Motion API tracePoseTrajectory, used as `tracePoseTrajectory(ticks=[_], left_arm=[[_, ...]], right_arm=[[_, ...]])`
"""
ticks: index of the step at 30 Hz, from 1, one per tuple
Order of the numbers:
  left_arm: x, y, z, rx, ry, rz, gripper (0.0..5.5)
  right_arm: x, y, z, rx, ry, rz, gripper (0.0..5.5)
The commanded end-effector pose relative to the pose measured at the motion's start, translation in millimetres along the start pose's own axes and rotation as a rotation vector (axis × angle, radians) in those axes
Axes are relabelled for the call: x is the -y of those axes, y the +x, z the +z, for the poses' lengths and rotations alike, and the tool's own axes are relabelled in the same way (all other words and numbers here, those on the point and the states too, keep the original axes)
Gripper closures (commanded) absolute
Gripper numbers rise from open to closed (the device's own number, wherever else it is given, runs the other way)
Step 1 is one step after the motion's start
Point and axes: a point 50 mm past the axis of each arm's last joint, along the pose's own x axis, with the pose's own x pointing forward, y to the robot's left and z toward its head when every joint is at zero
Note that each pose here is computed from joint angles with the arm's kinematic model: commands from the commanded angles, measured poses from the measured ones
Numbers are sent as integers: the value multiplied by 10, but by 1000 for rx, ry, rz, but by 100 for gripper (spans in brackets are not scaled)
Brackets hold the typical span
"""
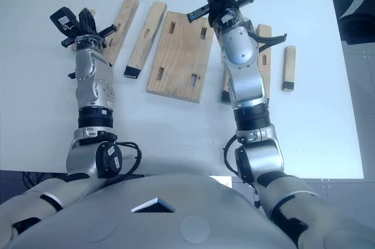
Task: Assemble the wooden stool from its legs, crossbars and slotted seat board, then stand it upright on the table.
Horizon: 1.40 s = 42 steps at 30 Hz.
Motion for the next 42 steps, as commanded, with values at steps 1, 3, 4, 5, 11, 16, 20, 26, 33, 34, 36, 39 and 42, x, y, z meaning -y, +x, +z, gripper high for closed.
tracePoseTrajectory(ticks=[1, 3, 4, 5, 11, 16, 20, 26, 33, 34, 36, 39, 42], left_arm=[[57, -7, -68, -13, -8, -3, 549], [48, -12, -80, -12, -12, 3, 549], [61, -3, -79, -11, -10, -3, 549], [67, 5, -68, -6, -13, -1, 549], [99, -42, -93, -6, 25, -35, 549], [110, -24, -67, -12, 50, -63, 549], [176, 52, 6, -3, 70, -93, 549], [-61, 14, -309, -133, 184, -30, 549], [-49, 10, -134, -33, 222, -102, 549], [-35, 28, -9, 1, 267, -177, 549], [-75, 80, 224, 30, 354, -283, 531], [-380, 205, 595, -38, 442, -319, 496], [-712, 213, 726, -185, 458, -332, 452]], right_arm=[[-15, 46, 83, 33, -15, 19, 550], [50, 24, 56, 25, -38, 1, 550], [126, 16, 25, 12, -53, -35, 550], [223, 18, -20, -13, -49, -102, 550], [419, -25, -125, -44, -11, -323, 550], [454, -40, -129, -13, -24, -388, 550], [336, -2, -135, -23, -3, -371, 550], [465, -158, -374, -80, 3, -463, 550], [522, -274, -520, -131, 113, -491, 550], [465, -254, -482, -117, 127, -446, 550], [398, -243, -449, -101, 147, -398, 550], [396, -267, -485, -114, 172, -401, 550], [426, -266, -477, -112, 175, -404, 550]])
